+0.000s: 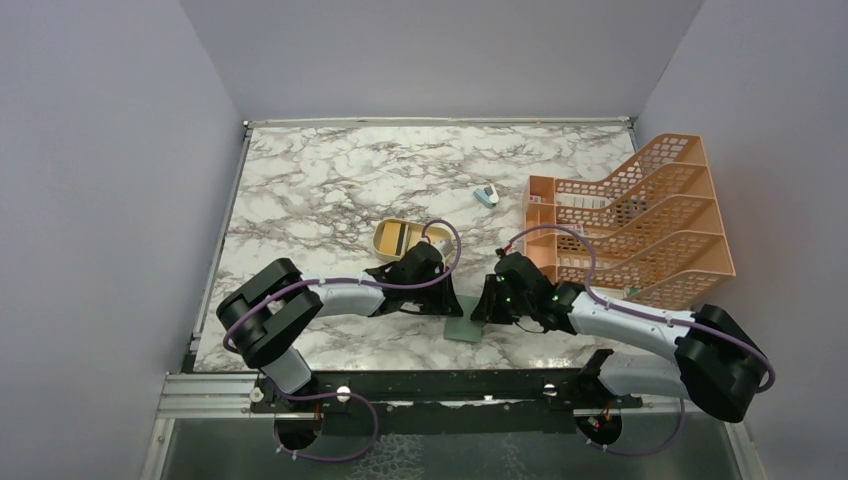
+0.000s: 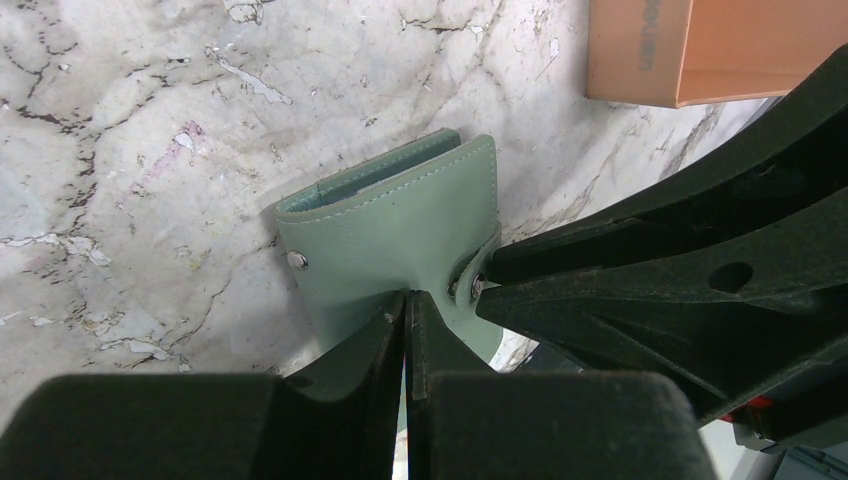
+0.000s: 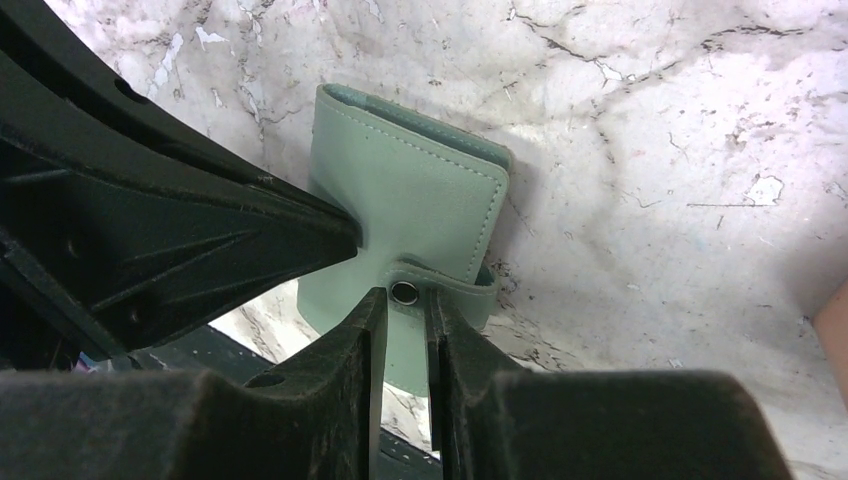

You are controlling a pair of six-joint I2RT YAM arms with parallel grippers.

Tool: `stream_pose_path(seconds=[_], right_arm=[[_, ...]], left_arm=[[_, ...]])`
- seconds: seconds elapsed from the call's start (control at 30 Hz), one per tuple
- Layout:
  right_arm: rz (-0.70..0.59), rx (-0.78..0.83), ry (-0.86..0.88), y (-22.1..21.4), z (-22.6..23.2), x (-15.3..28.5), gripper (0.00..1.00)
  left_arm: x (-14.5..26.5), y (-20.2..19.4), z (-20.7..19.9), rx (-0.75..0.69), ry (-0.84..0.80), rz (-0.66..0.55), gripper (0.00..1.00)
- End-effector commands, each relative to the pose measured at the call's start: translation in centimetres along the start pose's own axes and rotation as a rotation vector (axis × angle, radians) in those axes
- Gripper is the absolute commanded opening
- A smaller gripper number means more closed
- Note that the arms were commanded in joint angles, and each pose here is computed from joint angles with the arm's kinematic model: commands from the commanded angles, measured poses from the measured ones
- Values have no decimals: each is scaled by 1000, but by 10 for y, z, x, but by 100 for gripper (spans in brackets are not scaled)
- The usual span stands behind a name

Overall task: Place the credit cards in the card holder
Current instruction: Close the card holder at the center of the board.

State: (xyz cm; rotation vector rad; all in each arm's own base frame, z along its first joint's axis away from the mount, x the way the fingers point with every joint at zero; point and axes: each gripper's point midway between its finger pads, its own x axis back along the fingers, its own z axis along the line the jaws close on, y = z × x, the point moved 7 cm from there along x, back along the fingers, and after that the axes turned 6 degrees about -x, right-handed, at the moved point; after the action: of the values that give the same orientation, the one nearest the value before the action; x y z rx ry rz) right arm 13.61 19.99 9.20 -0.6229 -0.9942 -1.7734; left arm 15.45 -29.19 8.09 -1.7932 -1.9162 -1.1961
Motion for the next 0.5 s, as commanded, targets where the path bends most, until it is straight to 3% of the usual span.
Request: stream_pose_path(seconds=[0.0,0.47], right_arm=[[4,31,52,5,9,-2,21],[42,35,66,1,10,-9,14]], left_arm=[[0,-16,14,1,73,42,8],[-1,-15,14,0,72,43,9]])
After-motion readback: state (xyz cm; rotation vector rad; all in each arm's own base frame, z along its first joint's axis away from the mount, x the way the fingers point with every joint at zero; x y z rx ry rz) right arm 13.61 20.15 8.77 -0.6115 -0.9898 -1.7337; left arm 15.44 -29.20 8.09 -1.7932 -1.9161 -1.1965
